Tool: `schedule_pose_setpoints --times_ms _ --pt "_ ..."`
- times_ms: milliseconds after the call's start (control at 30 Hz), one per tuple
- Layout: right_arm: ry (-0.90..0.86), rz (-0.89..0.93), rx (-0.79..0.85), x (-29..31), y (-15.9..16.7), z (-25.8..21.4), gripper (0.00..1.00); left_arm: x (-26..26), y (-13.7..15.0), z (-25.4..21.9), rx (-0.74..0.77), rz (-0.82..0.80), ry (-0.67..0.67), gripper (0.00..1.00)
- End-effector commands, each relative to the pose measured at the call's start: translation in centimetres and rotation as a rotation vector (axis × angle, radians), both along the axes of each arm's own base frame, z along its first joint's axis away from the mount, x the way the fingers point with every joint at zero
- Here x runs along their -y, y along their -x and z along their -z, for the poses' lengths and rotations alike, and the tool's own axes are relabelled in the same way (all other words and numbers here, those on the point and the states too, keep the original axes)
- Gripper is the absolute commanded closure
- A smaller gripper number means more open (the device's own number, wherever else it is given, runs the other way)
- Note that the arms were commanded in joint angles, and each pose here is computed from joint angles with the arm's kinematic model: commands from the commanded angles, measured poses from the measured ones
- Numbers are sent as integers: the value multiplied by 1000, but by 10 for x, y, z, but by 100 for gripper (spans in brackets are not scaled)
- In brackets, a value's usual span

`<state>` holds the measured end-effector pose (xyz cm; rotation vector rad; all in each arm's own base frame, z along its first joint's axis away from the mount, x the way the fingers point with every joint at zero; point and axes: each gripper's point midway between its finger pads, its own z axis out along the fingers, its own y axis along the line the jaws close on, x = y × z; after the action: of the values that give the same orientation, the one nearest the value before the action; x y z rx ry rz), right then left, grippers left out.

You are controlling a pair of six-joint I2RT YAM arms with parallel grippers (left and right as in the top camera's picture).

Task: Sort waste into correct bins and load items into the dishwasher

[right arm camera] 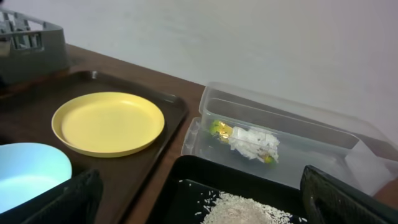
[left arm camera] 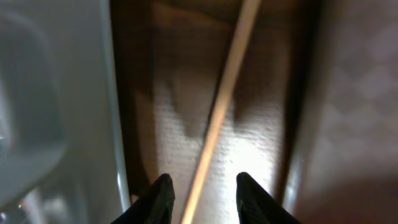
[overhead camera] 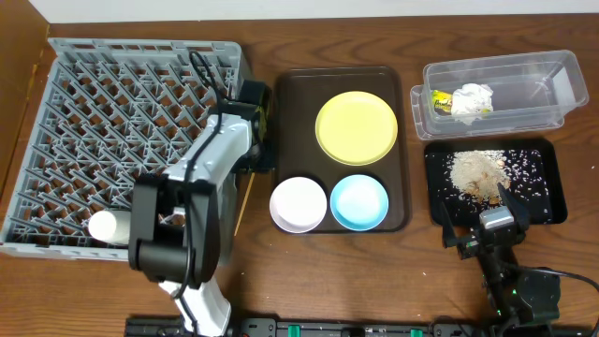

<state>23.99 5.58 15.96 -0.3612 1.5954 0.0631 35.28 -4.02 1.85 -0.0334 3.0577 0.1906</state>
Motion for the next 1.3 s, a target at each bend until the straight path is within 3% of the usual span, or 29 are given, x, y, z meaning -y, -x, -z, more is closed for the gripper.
schedule_pose_setpoints --times_ms 0,233,467,867,967,1133,1267 --pt "6 -1 2 0 0 0 1 -8 1 16 -29 3 -47 66" --pt "6 -1 2 0 0 0 1 6 4 35 -64 58 -53 67" --pt "6 -1 2 0 0 0 1 14 5 37 -67 82 -55 81" --pt "6 -1 2 0 0 0 1 30 0 39 -48 85 34 81" --pt "6 -1 2 0 0 0 1 27 -1 38 -41 83 15 90" --pt "6 -1 2 0 0 0 1 13 -9 19 -13 57 -67 92" --pt "6 -1 2 0 0 0 1 14 -19 -13 53 51 -59 92"
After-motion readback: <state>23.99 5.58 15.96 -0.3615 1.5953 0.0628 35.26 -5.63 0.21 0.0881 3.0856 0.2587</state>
